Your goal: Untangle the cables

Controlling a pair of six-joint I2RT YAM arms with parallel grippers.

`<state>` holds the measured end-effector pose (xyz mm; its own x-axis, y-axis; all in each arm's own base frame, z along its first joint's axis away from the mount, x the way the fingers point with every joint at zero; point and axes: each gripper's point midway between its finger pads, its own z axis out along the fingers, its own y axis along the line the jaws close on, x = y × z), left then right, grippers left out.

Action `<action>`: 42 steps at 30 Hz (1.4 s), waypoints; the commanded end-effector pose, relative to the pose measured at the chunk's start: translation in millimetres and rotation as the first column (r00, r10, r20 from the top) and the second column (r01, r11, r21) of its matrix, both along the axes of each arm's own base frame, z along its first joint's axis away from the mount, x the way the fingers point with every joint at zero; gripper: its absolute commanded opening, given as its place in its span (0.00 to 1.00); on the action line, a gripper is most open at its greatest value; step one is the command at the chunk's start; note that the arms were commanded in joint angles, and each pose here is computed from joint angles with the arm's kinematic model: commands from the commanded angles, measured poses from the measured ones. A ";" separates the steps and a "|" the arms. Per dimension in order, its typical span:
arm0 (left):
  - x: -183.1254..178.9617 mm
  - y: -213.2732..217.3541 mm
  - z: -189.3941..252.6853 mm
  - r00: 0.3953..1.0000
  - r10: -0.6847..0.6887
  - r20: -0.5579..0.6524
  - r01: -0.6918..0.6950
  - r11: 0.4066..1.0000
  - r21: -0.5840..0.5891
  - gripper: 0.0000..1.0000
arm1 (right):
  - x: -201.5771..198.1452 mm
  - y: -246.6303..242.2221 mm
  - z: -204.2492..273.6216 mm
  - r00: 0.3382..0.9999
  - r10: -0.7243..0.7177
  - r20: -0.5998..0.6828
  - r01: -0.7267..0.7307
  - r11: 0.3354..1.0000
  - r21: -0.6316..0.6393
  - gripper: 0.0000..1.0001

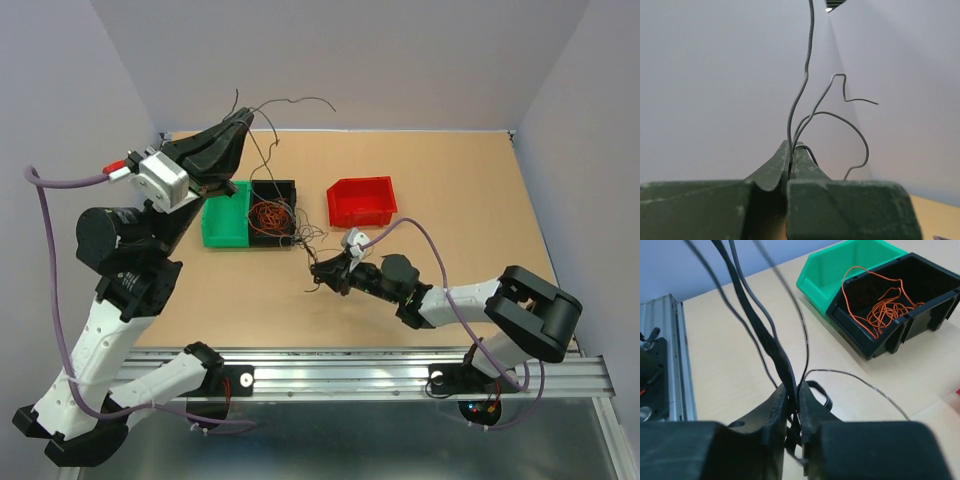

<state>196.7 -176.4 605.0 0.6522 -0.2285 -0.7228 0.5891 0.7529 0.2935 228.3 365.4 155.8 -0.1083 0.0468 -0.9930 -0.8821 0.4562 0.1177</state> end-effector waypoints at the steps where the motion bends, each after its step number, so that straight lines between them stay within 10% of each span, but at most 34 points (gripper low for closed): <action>1: 12.5 48.7 32.7 0.981 0.186 -0.048 -0.192 0.959 -0.210 0.00 | -6.5 -12.5 -3.9 1.000 -0.025 -0.010 0.025 0.999 0.033 0.13; 14: -5.6 199.5 51.8 0.745 0.593 -0.305 -0.641 0.508 -0.576 0.00 | 4.6 -88.2 -8.3 0.944 -0.329 -0.035 0.331 0.941 0.068 0.00; 21: -47.4 233.8 63.4 0.741 0.605 -0.290 -0.614 0.438 -0.656 0.00 | 27.6 -199.9 -4.9 0.620 -0.754 -0.218 0.785 0.597 0.166 0.00; 28: -54.8 247.2 58.0 0.710 0.631 -0.314 -0.633 0.376 -0.677 0.00 | 25.1 -261.0 -6.7 0.350 -0.893 -0.282 0.937 0.330 0.115 0.01; 38: -31.5 220.3 43.7 0.752 0.590 -0.295 -0.615 0.464 -0.638 0.00 | 19.2 -245.2 0.2 0.475 -0.839 -0.266 0.880 0.456 0.135 0.00; 42: -27.6 182.4 41.3 0.848 0.501 -0.176 -0.499 0.638 -0.587 0.00 | 15.4 -207.8 4.2 0.636 -0.740 -0.219 0.769 0.630 0.105 0.18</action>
